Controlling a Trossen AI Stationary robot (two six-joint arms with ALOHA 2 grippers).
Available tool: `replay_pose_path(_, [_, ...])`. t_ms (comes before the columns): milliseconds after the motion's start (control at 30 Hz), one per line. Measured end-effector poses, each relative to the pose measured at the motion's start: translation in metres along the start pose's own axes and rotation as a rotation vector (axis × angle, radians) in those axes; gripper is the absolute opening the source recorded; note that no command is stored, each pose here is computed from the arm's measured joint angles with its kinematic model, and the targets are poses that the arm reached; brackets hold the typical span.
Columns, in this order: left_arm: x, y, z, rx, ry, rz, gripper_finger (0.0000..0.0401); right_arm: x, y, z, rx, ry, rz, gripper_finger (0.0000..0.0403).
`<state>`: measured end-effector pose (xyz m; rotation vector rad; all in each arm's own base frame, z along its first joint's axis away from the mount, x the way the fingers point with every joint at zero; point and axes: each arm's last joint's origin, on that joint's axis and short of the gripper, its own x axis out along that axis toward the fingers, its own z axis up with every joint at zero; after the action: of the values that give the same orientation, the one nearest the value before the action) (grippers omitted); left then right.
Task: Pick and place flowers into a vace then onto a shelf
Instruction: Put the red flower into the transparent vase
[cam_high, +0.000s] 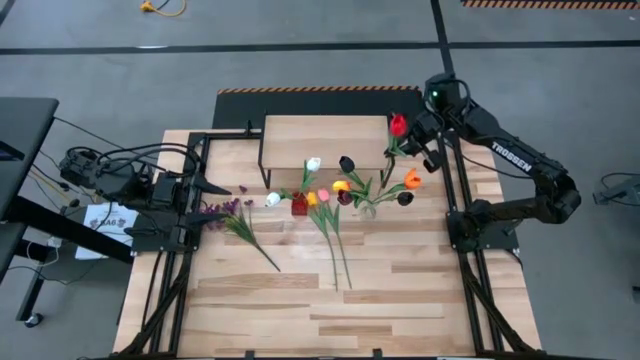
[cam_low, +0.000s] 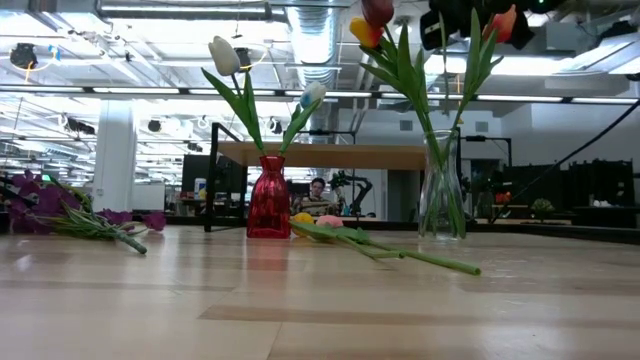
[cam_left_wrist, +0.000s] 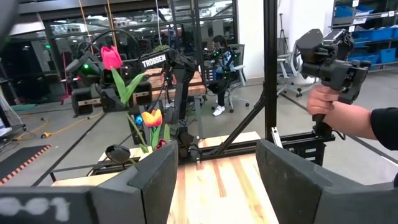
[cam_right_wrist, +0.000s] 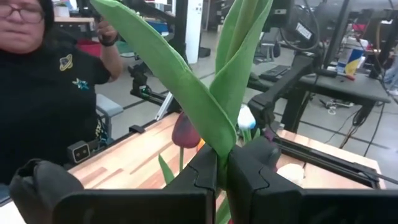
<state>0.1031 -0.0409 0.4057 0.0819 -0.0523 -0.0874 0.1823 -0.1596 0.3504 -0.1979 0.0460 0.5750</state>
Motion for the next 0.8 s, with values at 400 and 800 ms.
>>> replay_pose_path(400, [0.0, 0.0, 0.0, -0.009, 0.001, -0.001, 0.0208, -0.008, 0.001, -0.011, -0.056, -0.022, 0.022, 0.0008])
replay_pose_path(800, [0.0, 0.0, 0.0, -0.022, 0.0, -0.003, 0.0208, 0.0, -0.024, -0.048, 0.018, -0.034, 0.053, 0.0008])
